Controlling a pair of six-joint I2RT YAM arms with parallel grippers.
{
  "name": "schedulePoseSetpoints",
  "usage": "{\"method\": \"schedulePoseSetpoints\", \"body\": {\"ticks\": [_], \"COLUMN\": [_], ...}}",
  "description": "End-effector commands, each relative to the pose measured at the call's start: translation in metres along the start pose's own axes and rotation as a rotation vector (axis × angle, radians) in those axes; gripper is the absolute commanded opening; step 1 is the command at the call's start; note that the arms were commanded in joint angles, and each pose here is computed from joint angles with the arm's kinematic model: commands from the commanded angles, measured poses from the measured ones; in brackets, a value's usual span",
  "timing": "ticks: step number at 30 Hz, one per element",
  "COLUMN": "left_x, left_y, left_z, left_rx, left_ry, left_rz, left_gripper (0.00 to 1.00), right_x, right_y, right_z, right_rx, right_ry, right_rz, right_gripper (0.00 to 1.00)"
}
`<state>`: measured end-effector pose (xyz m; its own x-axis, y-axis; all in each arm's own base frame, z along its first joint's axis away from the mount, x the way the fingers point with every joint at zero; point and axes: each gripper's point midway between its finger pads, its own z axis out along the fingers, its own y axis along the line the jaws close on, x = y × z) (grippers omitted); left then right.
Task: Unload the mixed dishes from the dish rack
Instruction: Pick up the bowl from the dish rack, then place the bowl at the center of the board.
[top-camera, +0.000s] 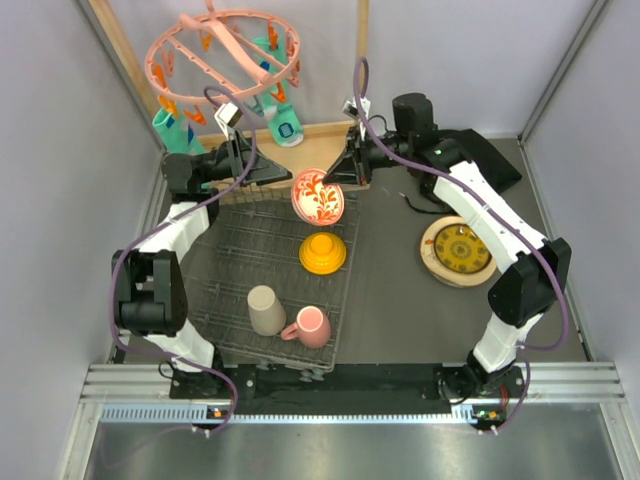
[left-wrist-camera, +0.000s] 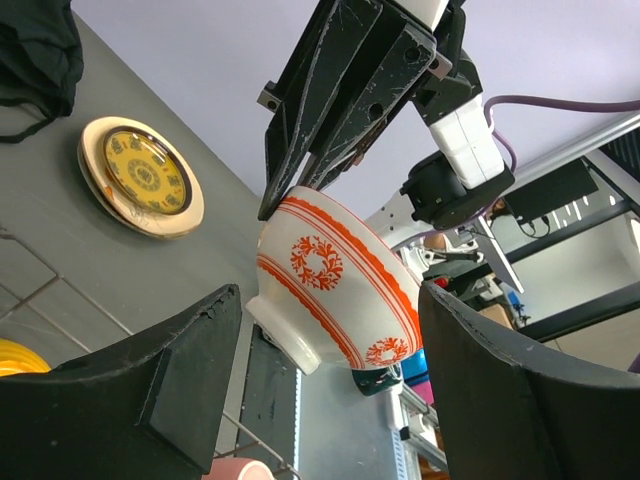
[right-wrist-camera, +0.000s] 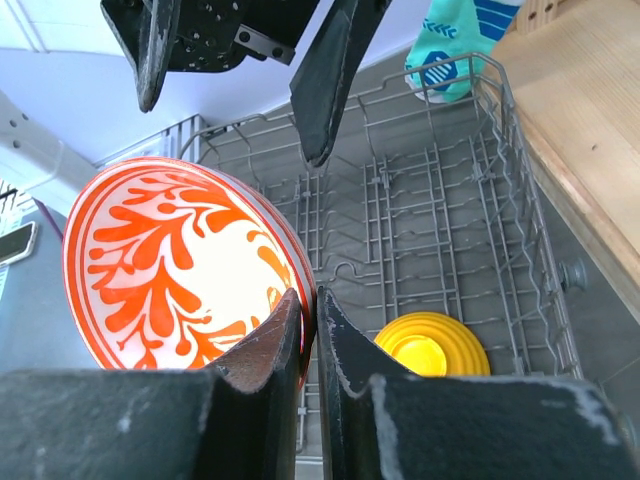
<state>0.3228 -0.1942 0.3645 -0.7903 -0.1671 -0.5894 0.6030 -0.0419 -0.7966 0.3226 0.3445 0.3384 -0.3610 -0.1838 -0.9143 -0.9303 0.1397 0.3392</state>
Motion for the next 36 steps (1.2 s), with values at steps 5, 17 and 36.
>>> {"method": "schedulePoseSetpoints", "body": {"ticks": [5,17,36], "left_x": [-0.015,-0.035,-0.007], "left_y": [-0.008,0.015,0.089], "left_z": [-0.009,-0.042,-0.085], "left_rx": [0.01,-0.109,-0.64], "left_ry": [-0.038,-0.115,-0.024], "left_rz": [0.1,0.049,0.188], "left_gripper": [0.76,0.71,0.69], "right_x": [-0.02,0.017,0.139], "right_y": [0.005,-0.082,-0.133], "right_z": [-0.004,-0.066,-0.157], "right_rx": [0.002,0.305,0.631], "right_ry": [-0.031,0.078,0.402], "right_rz": [-0.061,0.068,0.221], "right_gripper": [0.0,0.0,0.0]}}
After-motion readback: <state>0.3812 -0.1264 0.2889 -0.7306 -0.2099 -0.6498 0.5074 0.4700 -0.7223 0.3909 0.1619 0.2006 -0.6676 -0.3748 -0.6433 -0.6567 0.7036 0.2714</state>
